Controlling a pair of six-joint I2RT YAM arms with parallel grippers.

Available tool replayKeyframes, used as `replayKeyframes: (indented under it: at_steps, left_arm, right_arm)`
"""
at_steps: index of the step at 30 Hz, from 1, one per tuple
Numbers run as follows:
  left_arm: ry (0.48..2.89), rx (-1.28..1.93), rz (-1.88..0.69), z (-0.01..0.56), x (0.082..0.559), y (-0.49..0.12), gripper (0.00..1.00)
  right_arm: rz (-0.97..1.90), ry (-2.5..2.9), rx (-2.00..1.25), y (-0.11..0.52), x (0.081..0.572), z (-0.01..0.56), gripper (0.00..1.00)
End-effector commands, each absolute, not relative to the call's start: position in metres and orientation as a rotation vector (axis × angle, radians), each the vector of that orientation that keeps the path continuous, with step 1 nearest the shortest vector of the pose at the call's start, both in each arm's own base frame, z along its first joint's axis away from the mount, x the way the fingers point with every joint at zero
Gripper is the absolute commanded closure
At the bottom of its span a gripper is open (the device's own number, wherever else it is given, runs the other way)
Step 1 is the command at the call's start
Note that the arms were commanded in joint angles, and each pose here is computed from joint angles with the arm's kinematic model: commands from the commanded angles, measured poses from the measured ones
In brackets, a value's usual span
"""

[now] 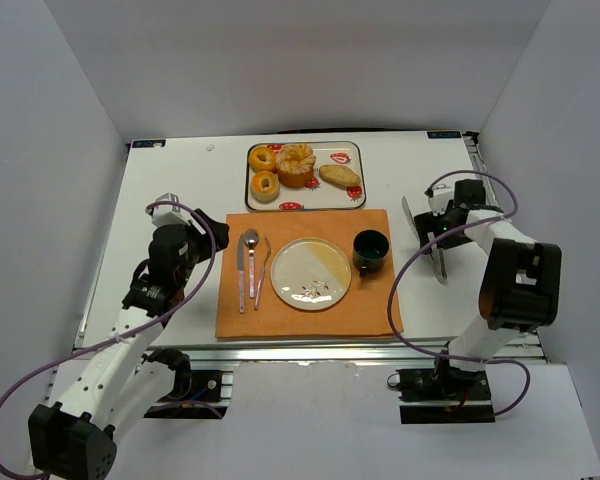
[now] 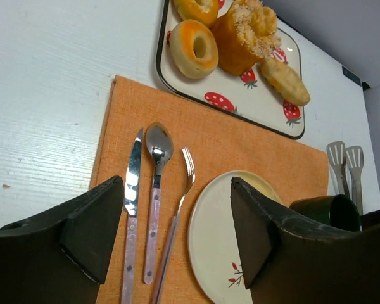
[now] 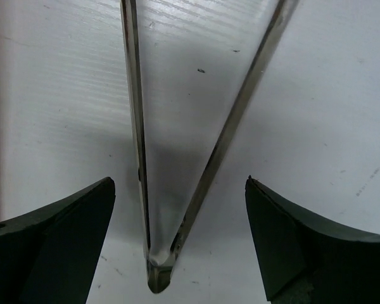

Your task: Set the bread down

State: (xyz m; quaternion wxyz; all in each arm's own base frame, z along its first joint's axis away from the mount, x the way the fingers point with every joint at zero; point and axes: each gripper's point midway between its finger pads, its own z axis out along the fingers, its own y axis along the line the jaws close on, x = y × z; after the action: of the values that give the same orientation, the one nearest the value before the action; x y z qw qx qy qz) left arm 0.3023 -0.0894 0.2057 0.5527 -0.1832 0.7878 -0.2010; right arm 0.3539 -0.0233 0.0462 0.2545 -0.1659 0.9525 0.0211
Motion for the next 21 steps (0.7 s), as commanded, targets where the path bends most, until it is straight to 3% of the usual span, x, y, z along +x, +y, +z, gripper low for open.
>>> replayKeyframes:
  at_steps: [1, 3, 5, 6, 7, 11, 15, 19, 21]
  left_arm:
    - [1.882, -0.440, -0.435, 0.207, 0.300, -0.083, 0.22]
    - [1.893, -0.424, -0.413, 0.207, 0.302, -0.082, 0.22]
    - [1.896, -0.420, -0.405, 0.209, 0.305, -0.083, 0.22]
    - [1.897, -0.423, -0.406, 0.209, 0.305, -0.083, 0.22]
    - [1.895, -0.422, -0.409, 0.209, 0.307, -0.083, 0.22]
    - [1.887, -0.428, -0.432, 0.209, 0.310, -0.087, 0.22]
    - [1.889, -0.424, -0.442, 0.208, 0.314, -0.090, 0.22]
    - [1.892, -0.410, -0.441, 0.210, 0.319, -0.092, 0.22]
    - [1.892, -0.407, -0.445, 0.210, 0.320, -0.094, 0.22]
  right_arm:
    - [-0.038, 2.590, -0.440, -0.032, 0.373, 0.045, 0.14]
    - [0.017, 2.631, -0.447, -0.025, 0.368, 0.031, 0.17]
    - [0.025, 2.659, -0.448, -0.025, 0.364, 0.020, 0.29]
    - [0.023, 2.671, -0.446, -0.026, 0.362, 0.017, 0.29]
    - [0.017, 2.679, -0.445, -0.027, 0.360, 0.014, 0.37]
    - [0.018, 2.693, -0.469, -0.027, 0.352, 0.005, 0.56]
    - [0.047, 2.666, -0.520, -0.023, 0.354, 0.012, 0.95]
    - [0.098, 2.484, -0.595, -0.010, 0.387, 0.074, 1.00]
    - [0.184, 2.341, -0.660, 0.011, 0.409, 0.128, 0.94]
